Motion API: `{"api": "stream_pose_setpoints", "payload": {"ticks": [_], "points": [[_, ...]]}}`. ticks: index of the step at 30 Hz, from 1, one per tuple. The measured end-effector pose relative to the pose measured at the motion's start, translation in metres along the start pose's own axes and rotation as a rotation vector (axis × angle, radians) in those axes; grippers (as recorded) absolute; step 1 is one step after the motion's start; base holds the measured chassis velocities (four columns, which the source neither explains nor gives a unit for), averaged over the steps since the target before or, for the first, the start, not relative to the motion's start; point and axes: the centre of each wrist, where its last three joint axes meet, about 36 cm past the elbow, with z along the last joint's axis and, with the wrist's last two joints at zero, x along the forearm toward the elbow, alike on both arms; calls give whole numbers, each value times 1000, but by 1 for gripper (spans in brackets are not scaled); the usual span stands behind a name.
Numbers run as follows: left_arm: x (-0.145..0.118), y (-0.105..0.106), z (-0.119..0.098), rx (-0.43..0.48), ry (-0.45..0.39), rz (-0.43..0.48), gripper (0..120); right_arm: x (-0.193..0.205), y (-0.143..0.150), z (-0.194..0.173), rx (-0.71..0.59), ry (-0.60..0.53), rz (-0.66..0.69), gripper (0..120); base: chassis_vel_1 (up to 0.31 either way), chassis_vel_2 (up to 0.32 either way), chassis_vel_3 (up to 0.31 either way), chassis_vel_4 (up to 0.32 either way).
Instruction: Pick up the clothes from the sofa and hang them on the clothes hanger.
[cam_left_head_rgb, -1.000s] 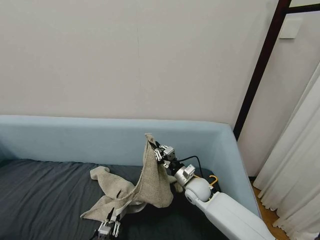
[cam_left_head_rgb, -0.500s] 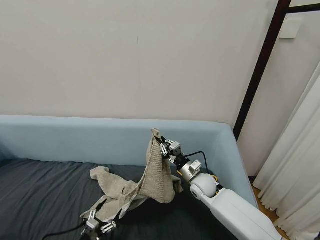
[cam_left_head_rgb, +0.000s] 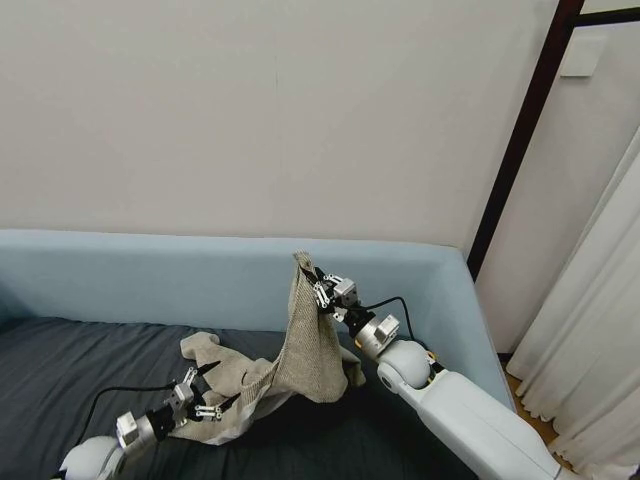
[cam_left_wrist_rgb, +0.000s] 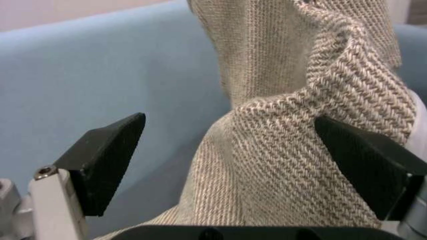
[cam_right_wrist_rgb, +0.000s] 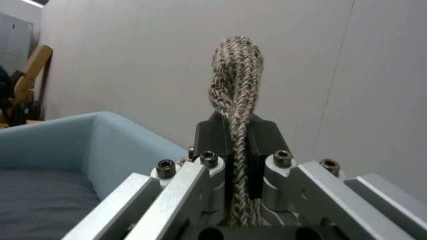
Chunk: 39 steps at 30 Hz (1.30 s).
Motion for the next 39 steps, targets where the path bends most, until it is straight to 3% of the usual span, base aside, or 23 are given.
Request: {"api": "stream_pose_setpoints", "payload": {"ticks": [5, 13, 18, 23, 25, 26, 34, 39], "points": [[-19, 21, 9, 39, 21, 145, 100, -4, 1, -1, 0, -5, -7, 4, 0, 0, 0, 0], [-46, 23, 16, 73, 28, 220, 97, -7, 1, -2, -1, -7, -11, 4, 0, 0, 0, 0], [-52, 19, 17, 83, 39, 262, 81, -7, 2, -2, -2, -8, -11, 4, 0, 0, 0, 0], [-54, 13, 21, 91, 50, 288, 57, -7, 0, -6, 0, -15, -11, 4, 0, 0, 0, 0], [-54, 13, 21, 92, 51, 289, 56, -7, 0, -6, 1, -15, -11, 4, 0, 0, 0, 0], [-54, 12, 22, 94, 52, 290, 48, -7, 0, -6, 1, -16, -11, 4, 0, 0, 0, 0], [-45, 8, 22, 91, 40, 279, 22, -6, 1, -7, -2, -17, -11, 4, 0, 0, 0, 0], [-26, 7, 16, 79, 37, 266, 5, -3, -4, -2, -1, -3, 5, 4, 0, 0, 0, 0]]}}
